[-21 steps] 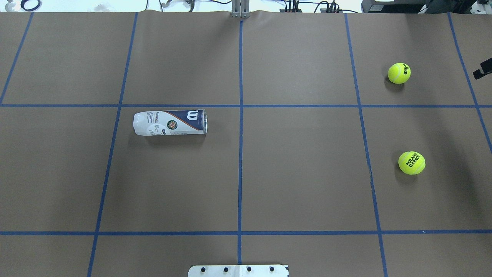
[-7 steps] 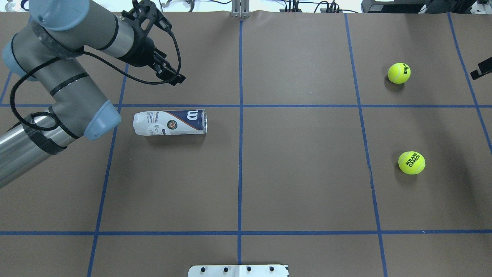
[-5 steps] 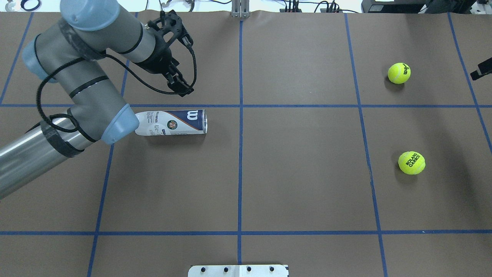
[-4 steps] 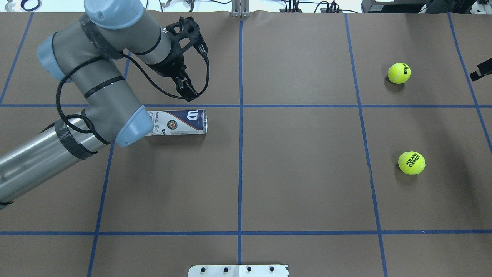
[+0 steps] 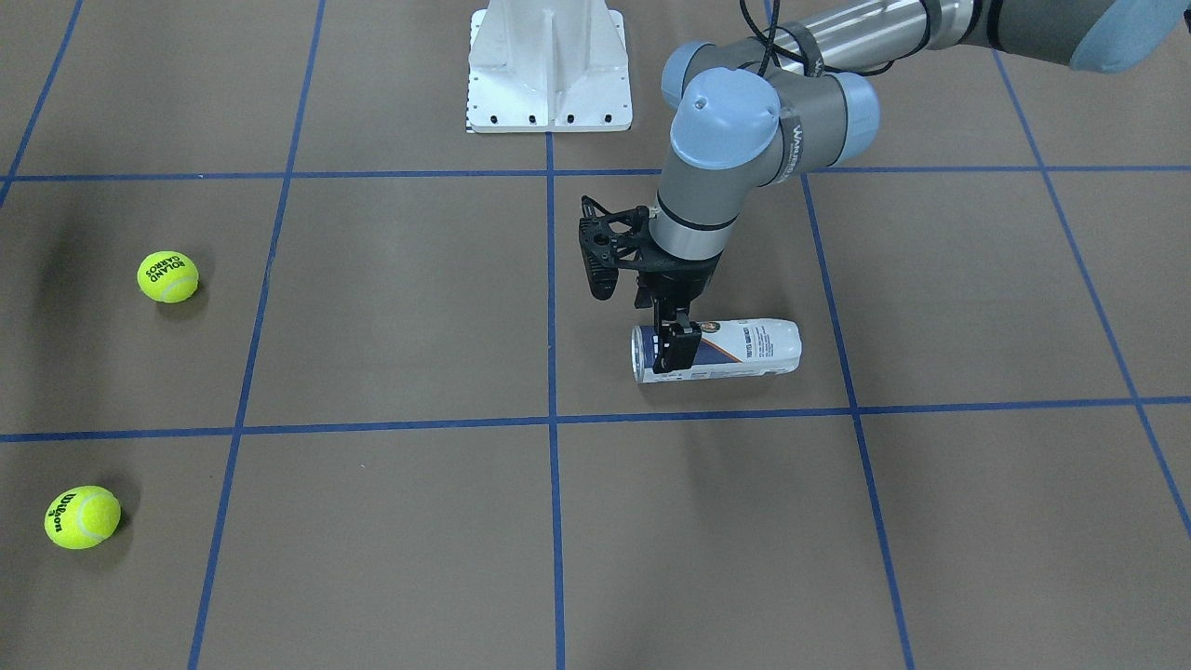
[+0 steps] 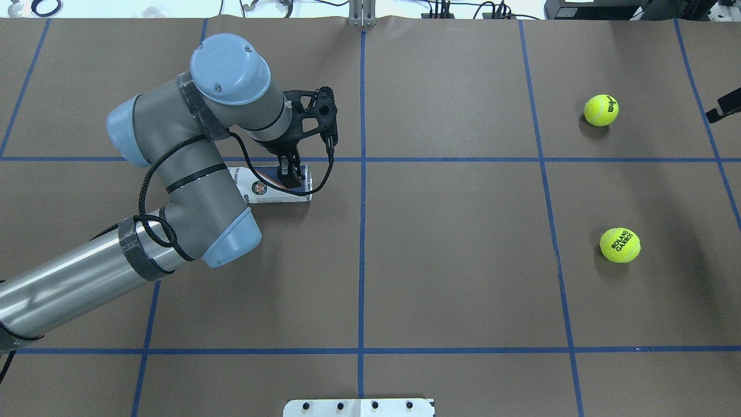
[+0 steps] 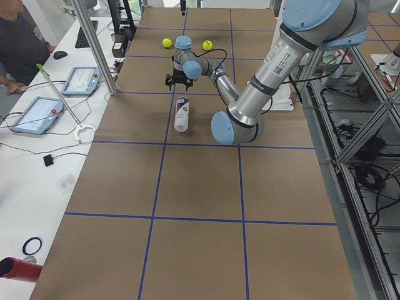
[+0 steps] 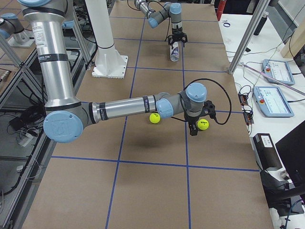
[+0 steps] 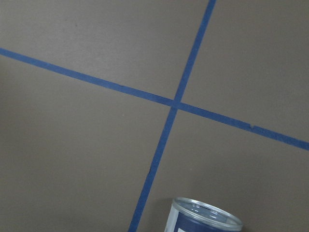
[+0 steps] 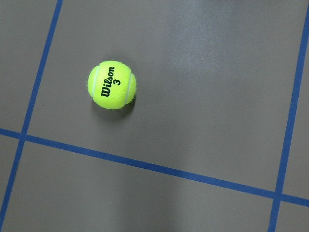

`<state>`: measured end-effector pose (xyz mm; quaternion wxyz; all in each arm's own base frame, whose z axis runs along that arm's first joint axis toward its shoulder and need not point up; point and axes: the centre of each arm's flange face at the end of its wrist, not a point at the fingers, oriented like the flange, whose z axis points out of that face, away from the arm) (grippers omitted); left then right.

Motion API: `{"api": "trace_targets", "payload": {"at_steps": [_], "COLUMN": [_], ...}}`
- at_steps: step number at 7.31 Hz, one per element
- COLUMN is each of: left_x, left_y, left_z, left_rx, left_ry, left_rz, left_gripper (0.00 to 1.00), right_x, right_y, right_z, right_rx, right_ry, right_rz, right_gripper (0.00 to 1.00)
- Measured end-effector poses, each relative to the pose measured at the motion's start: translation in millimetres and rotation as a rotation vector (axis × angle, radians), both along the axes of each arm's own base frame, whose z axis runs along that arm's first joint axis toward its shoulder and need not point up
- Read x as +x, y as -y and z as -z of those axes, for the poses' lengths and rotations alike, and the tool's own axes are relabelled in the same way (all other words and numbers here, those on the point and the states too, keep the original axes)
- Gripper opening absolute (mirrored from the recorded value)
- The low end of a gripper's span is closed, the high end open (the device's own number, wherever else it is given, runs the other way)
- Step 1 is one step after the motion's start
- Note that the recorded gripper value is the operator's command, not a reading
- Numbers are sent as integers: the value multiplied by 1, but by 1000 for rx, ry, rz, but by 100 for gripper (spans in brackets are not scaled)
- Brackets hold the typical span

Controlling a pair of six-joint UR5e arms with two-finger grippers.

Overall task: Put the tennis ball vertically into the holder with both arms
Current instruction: 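Close the left gripper on the can's open end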

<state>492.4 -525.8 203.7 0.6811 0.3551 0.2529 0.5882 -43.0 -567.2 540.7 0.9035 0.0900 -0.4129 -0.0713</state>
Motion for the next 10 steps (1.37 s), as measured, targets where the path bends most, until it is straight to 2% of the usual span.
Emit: {"api": "trace_targets", "payload": {"at_steps": [2, 4, 10], "left_x": [10, 29, 48], "left_y": [-7, -18, -16], "left_z": [-17, -22, -23], "left_rx": [60, 65, 62], "left_ry": [43, 62, 85], "left_rz": [-76, -118, -108], "left_gripper": [100, 100, 100], "right_x": [0, -1, -2], "right_y": [0, 0, 0], "right_z": [1, 2, 0], "right_rx": [2, 4, 0], "right_ry": [1, 1, 0], "right_rz": [1, 2, 4], "right_gripper": [99, 99, 100]}}
